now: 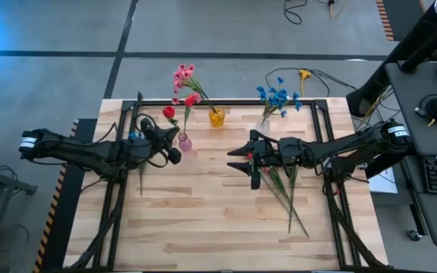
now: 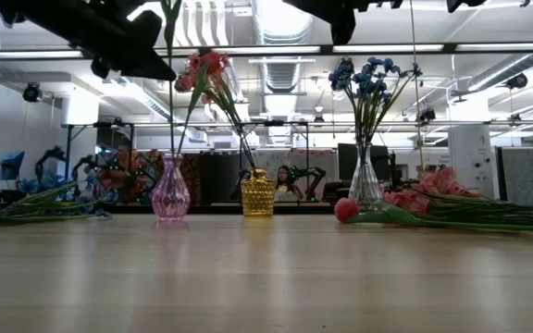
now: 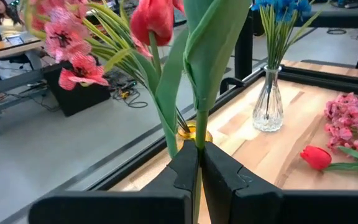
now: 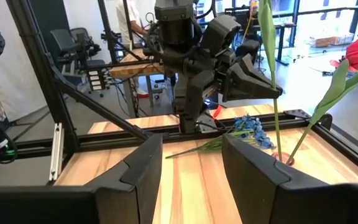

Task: Sort flowers into vase by color
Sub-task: Put the left red flower into the violet vase, then put the left pink flowers into the yellow vase

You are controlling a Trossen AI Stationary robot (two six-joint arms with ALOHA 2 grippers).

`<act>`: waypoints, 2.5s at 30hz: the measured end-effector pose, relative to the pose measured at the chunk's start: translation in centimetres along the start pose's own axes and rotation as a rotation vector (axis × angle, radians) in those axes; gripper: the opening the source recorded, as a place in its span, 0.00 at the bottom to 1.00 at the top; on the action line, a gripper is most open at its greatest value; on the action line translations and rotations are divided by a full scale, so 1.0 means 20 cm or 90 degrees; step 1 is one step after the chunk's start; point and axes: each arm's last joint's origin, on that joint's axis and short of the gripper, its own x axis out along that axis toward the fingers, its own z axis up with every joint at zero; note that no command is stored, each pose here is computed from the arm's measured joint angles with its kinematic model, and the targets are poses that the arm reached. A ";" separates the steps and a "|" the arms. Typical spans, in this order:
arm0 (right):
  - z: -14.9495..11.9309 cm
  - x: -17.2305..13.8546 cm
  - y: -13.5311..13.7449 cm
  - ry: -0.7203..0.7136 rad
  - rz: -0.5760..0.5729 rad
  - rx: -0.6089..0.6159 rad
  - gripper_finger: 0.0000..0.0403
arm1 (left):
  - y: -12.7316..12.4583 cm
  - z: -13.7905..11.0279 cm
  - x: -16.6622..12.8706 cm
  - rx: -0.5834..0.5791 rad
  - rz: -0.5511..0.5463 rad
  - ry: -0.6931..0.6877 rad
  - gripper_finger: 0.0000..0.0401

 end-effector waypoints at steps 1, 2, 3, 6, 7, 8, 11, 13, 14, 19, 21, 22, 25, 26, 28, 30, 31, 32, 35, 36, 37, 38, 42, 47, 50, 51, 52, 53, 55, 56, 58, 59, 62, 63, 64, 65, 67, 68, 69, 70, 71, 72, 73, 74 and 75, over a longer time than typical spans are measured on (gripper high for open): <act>0.00 0.00 0.00 0.001 0.000 0.000 0.40 | 0.00 0.00 0.00 0.001 0.000 0.002 0.00; 0.00 0.00 0.00 0.002 0.000 0.000 0.39 | -0.01 -0.01 0.01 0.001 0.001 0.004 0.00; 0.00 0.00 0.00 0.002 0.000 0.000 0.39 | -0.01 -0.01 0.01 0.001 0.001 0.006 0.00; 0.00 0.00 0.00 0.002 0.000 0.000 0.39 | -0.02 -0.02 0.02 0.002 0.002 0.011 0.00; 0.00 0.00 0.00 0.002 0.000 0.000 0.39 | -0.02 -0.02 0.02 0.001 0.003 0.012 0.00; 0.00 0.00 0.00 0.002 0.000 0.000 0.40 | -0.02 -0.02 0.02 0.001 0.003 0.013 0.00; 0.00 0.00 0.00 0.002 0.000 0.000 0.41 | -0.03 -0.03 0.03 0.005 0.004 0.016 0.00; 0.00 0.00 0.00 0.002 0.000 0.000 0.41 | -0.03 -0.03 0.03 0.006 0.004 0.018 0.00; 0.00 0.00 0.00 0.002 0.000 0.002 0.41 | -0.03 -0.03 0.03 0.006 0.005 0.019 0.00; 0.00 0.00 0.00 0.003 -0.001 0.005 0.42 | -0.03 -0.03 0.03 -0.002 0.007 0.018 0.00; 0.00 0.00 0.00 0.003 0.000 0.007 0.43 | -0.03 -0.03 0.03 -0.004 0.007 0.017 0.00; 0.00 0.00 0.00 0.003 0.000 0.008 0.43 | -0.03 -0.03 0.03 -0.004 0.007 0.017 0.00; 0.00 0.00 0.00 0.006 0.000 0.009 0.44 | -0.03 -0.03 0.03 -0.007 0.006 0.017 0.00; 0.00 0.00 0.00 0.006 0.000 0.009 0.44 | -0.03 -0.03 0.03 -0.008 0.006 0.017 0.00; 0.00 0.00 0.00 0.006 -0.001 0.014 0.44 | -0.03 -0.03 0.03 -0.011 0.006 0.017 0.02; -0.01 0.00 0.00 0.007 -0.001 0.018 0.45 | -0.03 -0.03 0.03 -0.011 0.006 0.017 0.05; -0.01 0.00 0.00 0.007 -0.001 0.018 0.45 | -0.03 -0.03 0.03 -0.010 0.006 0.018 0.07; -0.01 0.00 0.00 0.007 -0.001 0.018 0.46 | -0.03 -0.03 0.03 -0.009 0.006 0.019 0.09; -0.01 0.00 0.00 0.008 -0.001 0.021 0.47 | -0.03 -0.04 0.03 -0.006 0.006 0.023 0.16; -0.01 0.00 0.00 0.009 -0.001 0.021 0.47 | -0.03 -0.04 0.03 -0.004 0.006 0.025 0.19; -0.01 0.00 0.00 0.009 -0.001 0.021 0.47 | -0.03 -0.04 0.03 -0.002 0.007 0.027 0.21; -0.01 0.00 0.00 0.010 -0.001 0.025 0.46 | -0.03 -0.04 0.03 0.000 0.007 0.029 0.23; -0.01 0.00 0.00 0.011 -0.001 0.034 0.47 | -0.02 -0.05 0.02 0.010 0.008 0.036 0.29; -0.01 0.00 0.00 0.014 -0.002 0.038 0.47 | -0.01 -0.05 0.02 0.016 0.011 0.043 0.34; -0.01 0.00 0.00 0.014 -0.002 0.040 0.47 | 0.00 -0.05 0.01 0.019 0.024 0.043 0.38; -0.01 0.00 0.00 0.014 -0.002 0.042 0.47 | 0.00 -0.06 0.01 0.020 0.028 0.044 0.39; -0.01 0.00 0.00 0.014 -0.002 0.043 0.47 | 0.00 -0.06 0.01 0.022 0.029 0.045 0.41; -0.01 0.00 0.00 0.014 -0.002 0.043 0.47 | 0.00 -0.06 0.01 0.024 0.030 0.047 0.43; -0.01 0.00 0.00 0.013 -0.002 0.044 0.47 | 0.00 -0.06 0.01 0.024 0.034 0.045 0.46; -0.01 0.00 0.00 0.013 -0.002 0.044 0.47 | 0.00 -0.06 0.01 0.024 0.035 0.045 0.47; -0.01 0.00 0.00 0.013 -0.002 0.044 0.47 | 0.00 -0.06 0.01 0.027 0.041 0.046 0.50; -0.01 0.00 0.00 0.013 -0.002 0.044 0.47 | 0.01 -0.06 0.01 0.027 0.045 0.047 0.51; -0.01 0.00 0.00 0.013 -0.002 0.045 0.47 | 0.01 -0.06 0.01 0.025 0.046 0.047 0.55; -0.01 0.00 0.00 0.014 -0.002 0.049 0.47 | 0.01 -0.06 0.01 0.025 0.046 0.047 0.56; -0.01 0.00 0.00 0.014 -0.002 0.050 0.47 | 0.01 -0.06 0.01 0.026 0.046 0.048 0.57; -0.01 0.00 0.00 0.016 -0.002 0.051 0.47 | 0.01 -0.06 0.01 0.027 0.045 0.049 0.58; -0.01 -0.01 0.00 0.021 -0.003 0.050 0.47 | 0.01 -0.07 0.00 0.030 0.043 0.058 0.59; -0.01 -0.01 0.00 0.023 -0.003 0.053 0.47 | 0.02 -0.08 -0.01 0.034 0.040 0.067 0.59; -0.01 -0.02 0.00 0.023 -0.004 0.055 0.47 | 0.02 -0.09 -0.02 0.036 0.033 0.079 0.60; 0.00 -0.02 0.00 0.024 -0.004 0.058 0.47 | 0.02 -0.10 -0.03 0.034 0.020 0.091 0.60; 0.01 -0.03 0.00 0.024 -0.004 0.063 0.47 | 0.03 -0.11 -0.04 0.028 0.004 0.105 0.60; 0.02 -0.04 0.00 0.024 -0.004 0.065 0.47 | 0.03 -0.11 -0.04 0.019 -0.014 0.120 0.60; 0.03 -0.05 0.00 0.023 -0.004 0.065 0.47 | 0.03 -0.11 -0.05 0.010 -0.032 0.138 0.60; 0.03 -0.06 0.00 0.024 -0.004 0.065 0.47 | 0.04 -0.11 -0.06 -0.003 -0.052 0.157 0.60; 0.04 -0.08 0.00 0.024 -0.005 0.065 0.47 | 0.04 -0.11 -0.07 -0.017 -0.071 0.177 0.60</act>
